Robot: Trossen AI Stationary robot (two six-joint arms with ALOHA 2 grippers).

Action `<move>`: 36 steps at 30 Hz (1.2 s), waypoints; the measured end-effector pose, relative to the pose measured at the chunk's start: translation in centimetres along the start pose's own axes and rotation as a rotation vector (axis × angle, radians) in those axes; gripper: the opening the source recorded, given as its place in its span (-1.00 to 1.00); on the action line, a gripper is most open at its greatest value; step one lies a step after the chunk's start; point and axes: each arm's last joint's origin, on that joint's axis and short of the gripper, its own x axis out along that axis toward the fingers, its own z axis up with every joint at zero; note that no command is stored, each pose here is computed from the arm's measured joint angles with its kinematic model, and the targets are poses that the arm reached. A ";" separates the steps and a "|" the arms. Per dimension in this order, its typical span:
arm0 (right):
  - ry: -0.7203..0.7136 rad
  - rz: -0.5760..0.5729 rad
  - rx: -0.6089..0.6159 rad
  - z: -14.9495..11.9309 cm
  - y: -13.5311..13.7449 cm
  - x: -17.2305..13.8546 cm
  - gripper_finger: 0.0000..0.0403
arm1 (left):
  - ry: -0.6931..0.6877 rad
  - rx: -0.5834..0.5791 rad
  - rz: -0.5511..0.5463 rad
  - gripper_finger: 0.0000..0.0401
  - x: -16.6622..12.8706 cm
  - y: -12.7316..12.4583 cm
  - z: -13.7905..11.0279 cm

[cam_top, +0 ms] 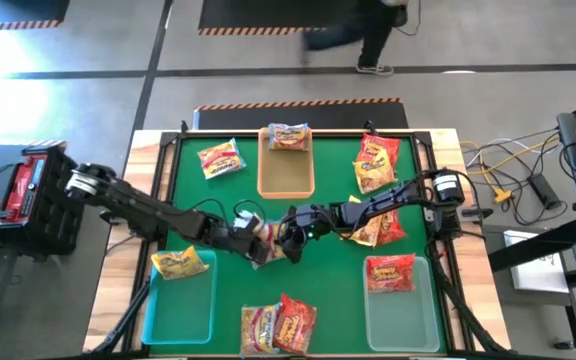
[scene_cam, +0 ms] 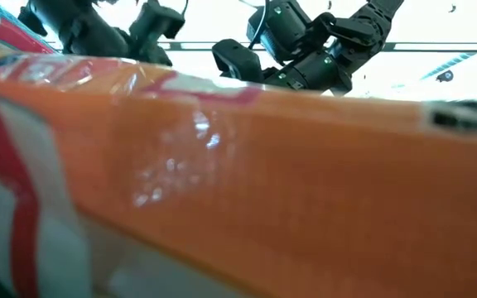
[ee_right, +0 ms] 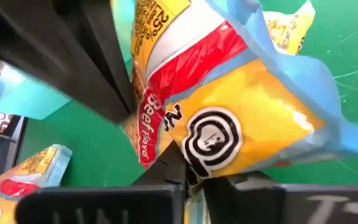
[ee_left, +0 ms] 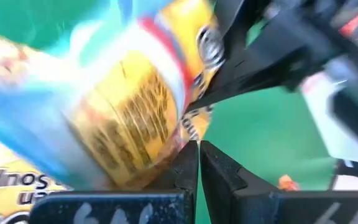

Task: Sort Maruchan noodles
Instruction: Put the blue noodle pack into the yellow bin

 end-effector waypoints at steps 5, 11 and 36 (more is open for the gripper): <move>0.005 -0.002 0.000 0.2 0.0 -0.2 -0.95 | -0.008 0.035 0.022 -1.00 -2.8 0.3 0.7; 0.027 -0.048 0.002 1.5 -0.2 -2.2 -0.95 | -0.049 0.048 0.095 -1.00 -5.8 1.3 1.2; -0.347 -0.560 -0.230 11.5 -5.4 -16.1 -0.96 | -0.184 0.103 0.235 -1.00 -6.9 2.6 1.9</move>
